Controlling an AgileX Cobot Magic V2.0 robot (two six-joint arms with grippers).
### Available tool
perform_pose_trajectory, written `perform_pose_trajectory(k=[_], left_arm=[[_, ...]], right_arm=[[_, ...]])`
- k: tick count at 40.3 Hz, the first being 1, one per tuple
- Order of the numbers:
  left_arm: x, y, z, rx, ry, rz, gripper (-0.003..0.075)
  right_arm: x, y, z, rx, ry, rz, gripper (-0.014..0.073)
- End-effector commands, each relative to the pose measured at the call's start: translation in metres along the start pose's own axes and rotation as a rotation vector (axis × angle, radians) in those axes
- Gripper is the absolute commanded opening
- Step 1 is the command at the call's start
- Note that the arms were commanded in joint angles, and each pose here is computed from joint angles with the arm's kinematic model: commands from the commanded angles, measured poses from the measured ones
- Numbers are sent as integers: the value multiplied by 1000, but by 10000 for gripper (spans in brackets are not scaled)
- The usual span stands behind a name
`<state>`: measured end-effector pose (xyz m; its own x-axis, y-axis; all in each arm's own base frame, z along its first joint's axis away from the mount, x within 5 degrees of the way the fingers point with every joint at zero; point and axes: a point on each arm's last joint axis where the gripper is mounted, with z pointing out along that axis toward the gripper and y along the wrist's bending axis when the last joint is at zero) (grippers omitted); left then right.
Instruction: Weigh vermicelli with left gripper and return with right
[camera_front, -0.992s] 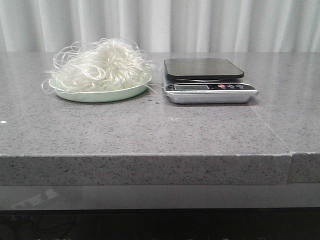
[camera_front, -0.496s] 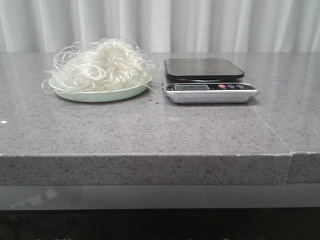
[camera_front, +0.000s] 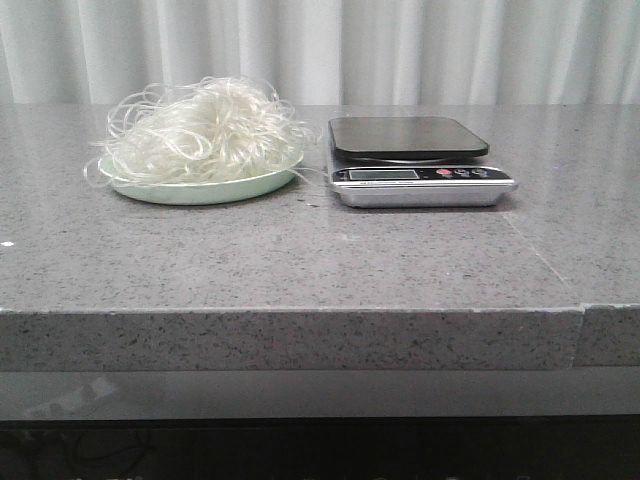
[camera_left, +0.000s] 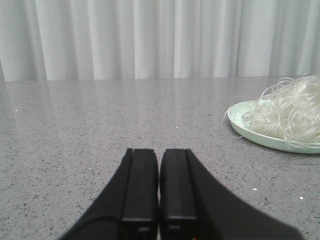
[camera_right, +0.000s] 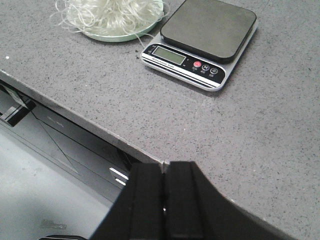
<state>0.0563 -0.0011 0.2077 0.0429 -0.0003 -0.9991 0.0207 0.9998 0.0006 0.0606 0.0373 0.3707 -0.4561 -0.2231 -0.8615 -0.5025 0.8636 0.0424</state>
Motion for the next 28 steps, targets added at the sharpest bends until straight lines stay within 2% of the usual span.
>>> perform_pose_trajectory(k=[1, 5, 10, 20, 28], left_arm=[[4, 0, -1, 7, -63, -20, 155], [4, 0, -1, 7, -63, -20, 155], [4, 0, -1, 7, -61, -20, 155], [4, 0, -1, 7, -61, -20, 155], [4, 0, -1, 7, -61, -20, 155]], right_arm=[[-11, -1, -5, 8, -84, -12, 167], [-2, -4, -5, 41, -114, -10, 167], [21, -13, -1, 174, -193, 50, 167], [89, -26, 20, 425, -415, 115, 167], [127, -30, 43, 469, -531, 120, 167]])
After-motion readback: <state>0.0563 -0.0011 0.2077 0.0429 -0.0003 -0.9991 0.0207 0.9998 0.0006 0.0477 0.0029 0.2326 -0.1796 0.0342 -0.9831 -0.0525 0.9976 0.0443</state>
